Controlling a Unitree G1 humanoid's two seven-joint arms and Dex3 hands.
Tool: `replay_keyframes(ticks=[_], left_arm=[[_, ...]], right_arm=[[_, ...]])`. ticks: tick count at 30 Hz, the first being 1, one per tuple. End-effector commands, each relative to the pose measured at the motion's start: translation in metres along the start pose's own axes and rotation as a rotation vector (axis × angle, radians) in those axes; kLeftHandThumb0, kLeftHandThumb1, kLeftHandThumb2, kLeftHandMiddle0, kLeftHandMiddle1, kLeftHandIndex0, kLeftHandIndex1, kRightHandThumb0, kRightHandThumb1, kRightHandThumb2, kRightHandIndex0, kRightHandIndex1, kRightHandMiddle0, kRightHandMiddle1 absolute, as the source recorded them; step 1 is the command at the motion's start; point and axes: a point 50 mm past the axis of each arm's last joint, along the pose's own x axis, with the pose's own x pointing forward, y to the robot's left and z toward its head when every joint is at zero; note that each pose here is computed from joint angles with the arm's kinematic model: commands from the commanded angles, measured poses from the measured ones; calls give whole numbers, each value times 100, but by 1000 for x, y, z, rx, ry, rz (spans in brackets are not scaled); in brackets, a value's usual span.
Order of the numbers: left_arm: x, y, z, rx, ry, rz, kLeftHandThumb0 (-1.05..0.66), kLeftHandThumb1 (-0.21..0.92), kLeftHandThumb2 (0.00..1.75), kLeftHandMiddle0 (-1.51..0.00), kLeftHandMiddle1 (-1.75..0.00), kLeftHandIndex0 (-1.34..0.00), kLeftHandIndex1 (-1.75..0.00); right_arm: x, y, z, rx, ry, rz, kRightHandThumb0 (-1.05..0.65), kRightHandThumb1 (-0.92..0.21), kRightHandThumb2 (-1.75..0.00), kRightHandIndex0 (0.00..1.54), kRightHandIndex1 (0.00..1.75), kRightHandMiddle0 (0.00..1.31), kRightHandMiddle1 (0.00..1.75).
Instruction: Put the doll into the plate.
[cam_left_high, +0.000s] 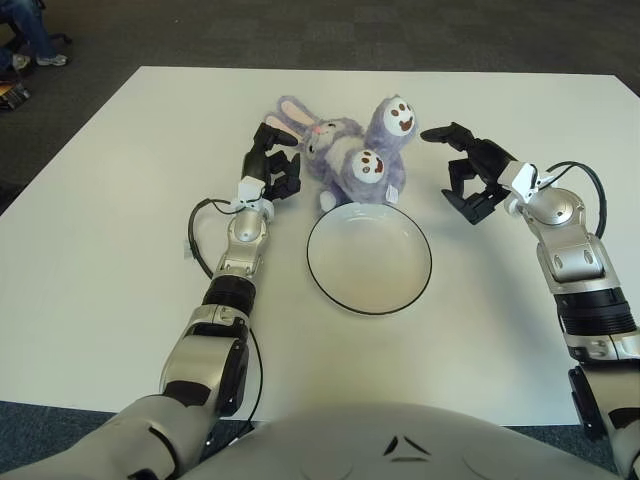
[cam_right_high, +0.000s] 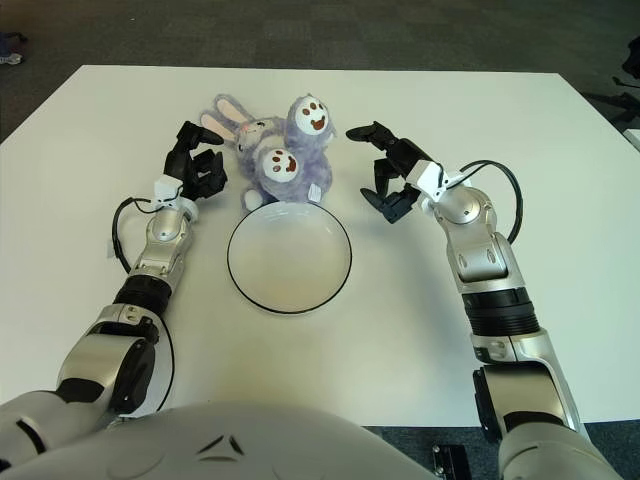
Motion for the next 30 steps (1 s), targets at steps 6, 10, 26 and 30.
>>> replay_keyframes(ticks=[6,10,26,30], left_arm=[[-10,20,6,271,-93,-18,-37,78,71,-95,-175,-27,-175],[-9,22,11,344,-138,-30,-36,83,65,-107,-175,-25,-175],[6,30,48,699,-372,-69,-48,40,95,-23,-104,-1,-109],[10,36,50,766,-375,-73,-46,28,102,-15,-92,0,-94]], right_arm=[[-1,-5,-3,-28,17,8,-56,-30,-92,99,175,0,48],[-3,-4,-9,-16,35,10,-63,-35,-86,98,175,0,49],[-22,-12,-68,87,270,-133,-55,-38,-92,19,80,0,65],[-23,-10,-71,92,302,-171,-54,-37,-95,12,61,0,72]])
